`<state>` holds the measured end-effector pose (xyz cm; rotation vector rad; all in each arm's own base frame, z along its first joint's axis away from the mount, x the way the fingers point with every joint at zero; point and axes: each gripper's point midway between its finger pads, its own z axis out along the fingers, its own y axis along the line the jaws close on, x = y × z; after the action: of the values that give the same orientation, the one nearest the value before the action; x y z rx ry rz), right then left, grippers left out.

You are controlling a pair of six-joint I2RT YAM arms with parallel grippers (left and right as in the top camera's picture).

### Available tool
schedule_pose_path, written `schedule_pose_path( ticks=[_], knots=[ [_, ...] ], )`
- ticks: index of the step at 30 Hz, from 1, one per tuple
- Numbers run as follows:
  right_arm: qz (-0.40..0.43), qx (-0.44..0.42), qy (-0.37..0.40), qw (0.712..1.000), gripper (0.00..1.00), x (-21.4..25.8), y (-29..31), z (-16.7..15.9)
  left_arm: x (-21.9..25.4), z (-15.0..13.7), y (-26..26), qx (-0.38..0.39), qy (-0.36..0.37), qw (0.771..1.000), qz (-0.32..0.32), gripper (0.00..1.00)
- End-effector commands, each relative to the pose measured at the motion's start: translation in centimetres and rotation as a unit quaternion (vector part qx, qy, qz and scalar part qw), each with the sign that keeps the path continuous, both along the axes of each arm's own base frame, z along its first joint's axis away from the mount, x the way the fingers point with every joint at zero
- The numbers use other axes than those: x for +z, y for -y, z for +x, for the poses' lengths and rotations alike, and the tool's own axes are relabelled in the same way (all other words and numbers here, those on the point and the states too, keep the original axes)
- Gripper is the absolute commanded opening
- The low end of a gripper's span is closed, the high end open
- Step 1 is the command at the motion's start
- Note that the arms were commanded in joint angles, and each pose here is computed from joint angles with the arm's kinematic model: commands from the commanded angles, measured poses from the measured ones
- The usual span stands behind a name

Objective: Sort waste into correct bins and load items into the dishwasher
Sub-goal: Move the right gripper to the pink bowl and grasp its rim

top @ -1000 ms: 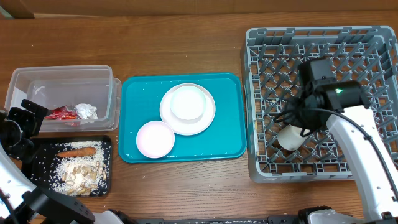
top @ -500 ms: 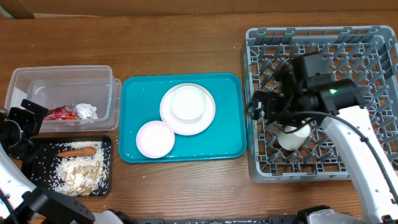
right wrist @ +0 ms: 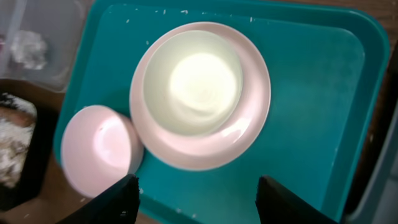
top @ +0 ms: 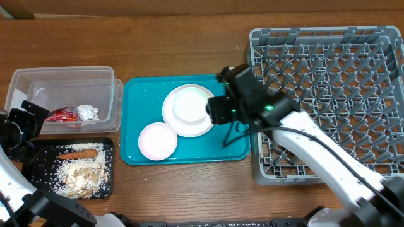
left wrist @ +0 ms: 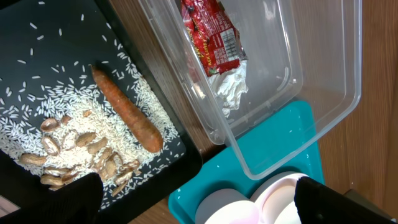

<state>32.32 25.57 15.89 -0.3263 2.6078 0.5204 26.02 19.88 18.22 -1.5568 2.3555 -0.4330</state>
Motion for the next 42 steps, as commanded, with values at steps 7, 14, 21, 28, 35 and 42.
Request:
schedule_pose_path(
  ticks=[7,14,21,28,35,42],
  knots=[
    [-0.052,-0.044,0.034,0.997,0.59,-7.1,-1.3,5.2,1.0,0.1,-0.2,0.003,0.009,1.0,0.013,1.0],
    [-0.031,-0.045,0.052,0.997,0.46,-8.2,-2.7,6.8,1.0,0.1,-0.2,0.003,0.009,1.0,0.013,1.0],
    [-0.041,-0.044,0.04,0.997,0.44,-10.7,-2.9,7.1,1.0,0.1,-0.2,0.003,0.009,1.0,0.013,1.0],
    [-0.042,-0.044,0.039,0.997,0.37,-11.1,-3.0,7.2,1.0,0.1,-0.2,0.003,0.009,1.0,0.013,1.0],
    [-0.04,-0.041,0.051,0.997,0.38,-10.7,-3.0,7.7,1.0,0.1,-0.2,0.003,0.009,1.0,0.013,1.0],
    [-0.033,-0.029,0.077,0.996,0.42,-5.8,-3.8,9.1,1.0,0.1,-0.2,0.003,0.009,1.0,0.013,1.0]
  ],
)
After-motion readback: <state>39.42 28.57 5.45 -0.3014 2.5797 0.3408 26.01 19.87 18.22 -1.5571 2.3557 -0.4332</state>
